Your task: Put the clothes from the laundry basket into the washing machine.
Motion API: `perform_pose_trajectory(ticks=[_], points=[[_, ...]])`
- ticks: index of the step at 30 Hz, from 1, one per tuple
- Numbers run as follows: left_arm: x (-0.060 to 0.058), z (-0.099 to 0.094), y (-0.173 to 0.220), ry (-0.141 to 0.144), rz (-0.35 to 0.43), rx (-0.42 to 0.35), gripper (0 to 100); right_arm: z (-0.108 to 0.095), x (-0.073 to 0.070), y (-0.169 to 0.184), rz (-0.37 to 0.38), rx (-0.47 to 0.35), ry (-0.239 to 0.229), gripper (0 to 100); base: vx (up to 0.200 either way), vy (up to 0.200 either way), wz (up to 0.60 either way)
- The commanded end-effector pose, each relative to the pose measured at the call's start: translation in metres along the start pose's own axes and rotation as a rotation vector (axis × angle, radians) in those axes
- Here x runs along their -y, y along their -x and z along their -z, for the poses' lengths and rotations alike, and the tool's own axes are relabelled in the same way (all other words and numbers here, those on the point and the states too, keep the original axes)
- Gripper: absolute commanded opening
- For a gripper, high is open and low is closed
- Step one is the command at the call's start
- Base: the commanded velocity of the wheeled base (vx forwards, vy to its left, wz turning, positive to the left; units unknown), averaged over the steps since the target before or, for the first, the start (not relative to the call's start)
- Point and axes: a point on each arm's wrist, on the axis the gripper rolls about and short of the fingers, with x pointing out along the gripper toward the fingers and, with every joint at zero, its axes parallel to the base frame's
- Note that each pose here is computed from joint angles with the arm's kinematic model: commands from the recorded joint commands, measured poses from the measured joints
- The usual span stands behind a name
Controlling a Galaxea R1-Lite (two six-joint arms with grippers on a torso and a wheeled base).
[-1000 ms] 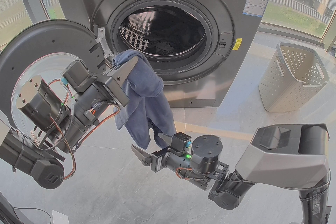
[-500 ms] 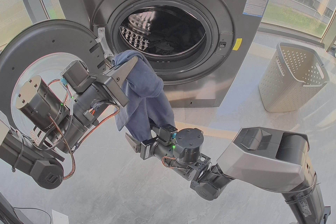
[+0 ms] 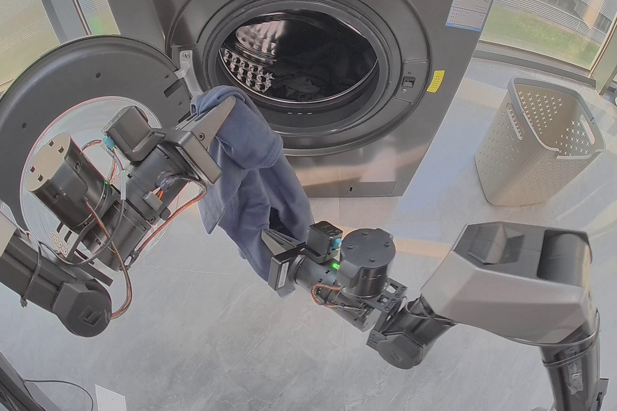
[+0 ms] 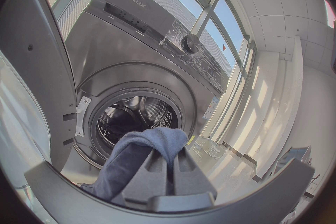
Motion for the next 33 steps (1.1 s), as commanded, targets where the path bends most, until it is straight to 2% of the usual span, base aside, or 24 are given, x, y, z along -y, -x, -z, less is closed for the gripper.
perform_pose_trajectory(ticks=[1, 3, 6, 9, 13, 14, 19, 22, 26, 33], points=[[-0.007, -0.003, 0.000, -0.008, -0.020, 0.012, 0, -0.052, -0.010, 0.036, -0.007, 0.056, -0.010, 0, 0.000, 0.000, 0.00], [-0.006, -0.004, 0.000, -0.007, -0.018, 0.015, 0, -0.056, -0.009, 0.051, 0.005, 0.030, -0.013, 0, 0.000, 0.000, 0.00], [-0.003, -0.004, 0.000, -0.003, -0.010, 0.013, 0, -0.047, -0.006, 0.056, 0.015, -0.008, -0.010, 0, 0.000, 0.000, 0.00], [-0.003, -0.003, 0.000, -0.003, -0.009, 0.010, 0, -0.045, -0.008, 0.056, 0.010, -0.006, -0.010, 0, 0.000, 0.000, 0.00], [-0.001, -0.006, 0.002, -0.005, -0.004, 0.017, 0, -0.023, -0.001, 0.043, 0.024, -0.036, -0.006, 0, 0.000, 0.000, 0.00], [-0.001, -0.006, 0.002, -0.004, -0.004, 0.017, 0, -0.020, 0.001, 0.040, 0.028, -0.037, -0.005, 100, 0.000, 0.000, 0.00], [0.003, -0.006, 0.002, 0.000, 0.009, 0.017, 0, -0.009, 0.009, 0.033, 0.040, -0.049, 0.009, 100, 0.000, 0.000, 0.00], [0.005, -0.006, 0.002, 0.002, 0.016, 0.019, 0, -0.001, 0.009, 0.029, 0.038, -0.064, 0.014, 100, 0.000, 0.000, 0.00], [0.006, -0.006, 0.001, 0.001, 0.018, 0.020, 0, 0.005, 0.005, 0.020, 0.018, -0.055, 0.047, 100, 0.000, 0.000, 0.00], [0.007, -0.006, 0.001, 0.003, 0.022, 0.020, 0, 0.013, 0.004, -0.003, 0.006, -0.036, 0.051, 100, 0.000, 0.000, 0.00]])
